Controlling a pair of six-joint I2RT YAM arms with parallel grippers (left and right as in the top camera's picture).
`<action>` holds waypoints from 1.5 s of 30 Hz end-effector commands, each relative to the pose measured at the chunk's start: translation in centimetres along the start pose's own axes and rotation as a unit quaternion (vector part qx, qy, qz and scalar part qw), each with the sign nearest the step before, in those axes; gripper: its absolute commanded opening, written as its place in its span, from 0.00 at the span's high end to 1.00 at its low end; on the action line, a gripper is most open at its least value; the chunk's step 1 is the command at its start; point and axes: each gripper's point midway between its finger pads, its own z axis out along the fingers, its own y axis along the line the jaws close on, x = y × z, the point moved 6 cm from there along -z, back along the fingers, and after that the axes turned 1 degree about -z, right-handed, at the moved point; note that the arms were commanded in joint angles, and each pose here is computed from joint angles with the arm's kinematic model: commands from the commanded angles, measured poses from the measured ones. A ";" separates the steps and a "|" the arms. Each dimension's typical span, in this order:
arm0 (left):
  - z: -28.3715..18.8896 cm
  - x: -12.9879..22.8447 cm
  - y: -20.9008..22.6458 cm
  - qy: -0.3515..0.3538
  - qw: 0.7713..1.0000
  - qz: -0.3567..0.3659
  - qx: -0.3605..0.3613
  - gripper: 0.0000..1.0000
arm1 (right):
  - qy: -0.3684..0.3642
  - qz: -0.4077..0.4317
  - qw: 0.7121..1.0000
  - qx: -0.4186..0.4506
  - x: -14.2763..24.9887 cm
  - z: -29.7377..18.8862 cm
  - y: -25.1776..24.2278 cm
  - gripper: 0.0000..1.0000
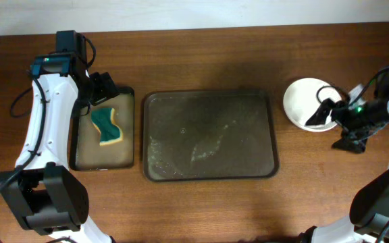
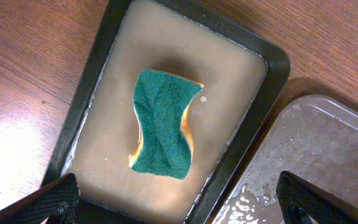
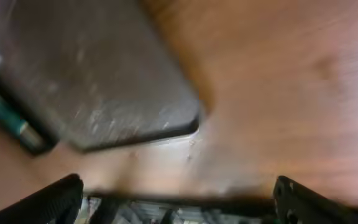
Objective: Clean dirty plates on tray and stack at the side
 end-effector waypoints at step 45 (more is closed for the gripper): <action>-0.6 -0.2 0.1 -0.007 1.000 -0.003 0.006 0.01 | -0.372 -0.545 0.747 -0.080 23.7 -0.7 4.5 0.02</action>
